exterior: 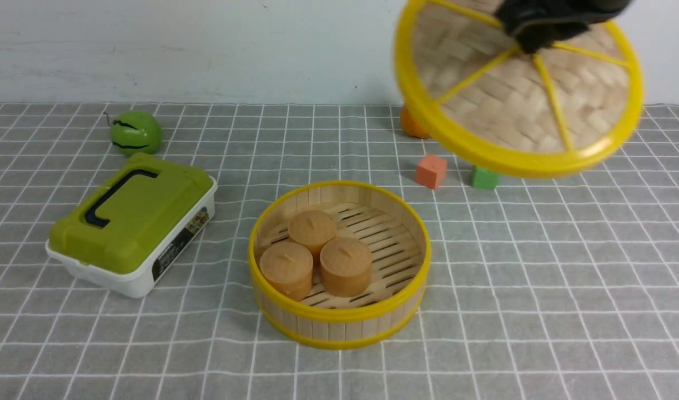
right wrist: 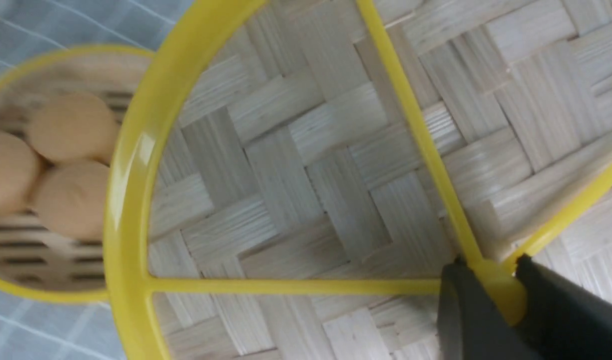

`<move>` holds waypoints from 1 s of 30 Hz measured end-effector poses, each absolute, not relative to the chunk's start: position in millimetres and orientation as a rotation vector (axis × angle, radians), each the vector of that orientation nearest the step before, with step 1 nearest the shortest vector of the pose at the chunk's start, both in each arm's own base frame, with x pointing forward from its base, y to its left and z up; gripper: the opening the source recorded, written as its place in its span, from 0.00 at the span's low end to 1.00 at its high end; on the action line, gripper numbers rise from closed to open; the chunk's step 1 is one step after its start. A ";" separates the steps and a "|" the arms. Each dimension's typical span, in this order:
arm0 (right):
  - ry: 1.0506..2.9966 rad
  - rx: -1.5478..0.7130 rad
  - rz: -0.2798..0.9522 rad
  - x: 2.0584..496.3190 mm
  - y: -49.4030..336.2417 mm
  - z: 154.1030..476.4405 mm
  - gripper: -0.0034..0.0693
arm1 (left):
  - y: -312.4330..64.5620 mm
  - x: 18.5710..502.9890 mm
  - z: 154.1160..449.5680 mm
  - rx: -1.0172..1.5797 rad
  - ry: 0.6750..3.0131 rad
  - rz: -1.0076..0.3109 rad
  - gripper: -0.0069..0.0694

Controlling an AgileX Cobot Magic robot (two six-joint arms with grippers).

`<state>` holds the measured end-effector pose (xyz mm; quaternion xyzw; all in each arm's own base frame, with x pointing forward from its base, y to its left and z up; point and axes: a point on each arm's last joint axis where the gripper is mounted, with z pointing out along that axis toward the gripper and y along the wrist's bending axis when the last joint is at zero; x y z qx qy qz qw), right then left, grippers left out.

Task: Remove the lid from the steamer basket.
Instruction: Use the right arm to place the steamer lid on the table

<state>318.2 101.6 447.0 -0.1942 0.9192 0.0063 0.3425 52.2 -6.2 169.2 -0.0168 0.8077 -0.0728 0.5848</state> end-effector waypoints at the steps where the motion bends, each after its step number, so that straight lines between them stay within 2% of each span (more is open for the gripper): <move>1: 2.440 -0.471 -0.012 316.8 87.2 436.1 0.16 | -6.3 52.2 169.2 -0.040 1.884 -0.171 0.40; 2: 2.435 -0.470 -0.011 315.1 86.7 437.9 0.16 | -6.3 52.2 169.2 -0.040 1.884 -0.171 0.40; 4: 2.570 -0.366 -0.042 312.4 52.8 397.0 0.16 | -6.3 52.2 169.2 -0.041 1.884 -0.173 0.40; 7: 2.621 -0.316 -0.007 315.7 42.8 367.0 0.16 | -6.4 52.2 169.2 -0.042 1.884 -0.174 0.40; 14: 2.704 -0.276 0.058 342.5 44.8 277.5 0.16 | -6.4 52.2 169.2 -0.042 1.884 -0.175 0.40; 20: 2.733 -0.261 0.067 371.1 48.4 226.7 0.16 | -6.4 52.2 169.2 -0.042 1.884 -0.175 0.40; 27: 2.775 -0.228 0.109 380.7 51.9 199.3 0.17 | -6.4 52.2 169.2 -0.042 1.884 -0.175 0.40; 30: 2.773 -0.215 0.124 380.9 52.6 199.5 0.25 | -6.4 52.2 169.2 -0.042 1.884 -0.175 0.40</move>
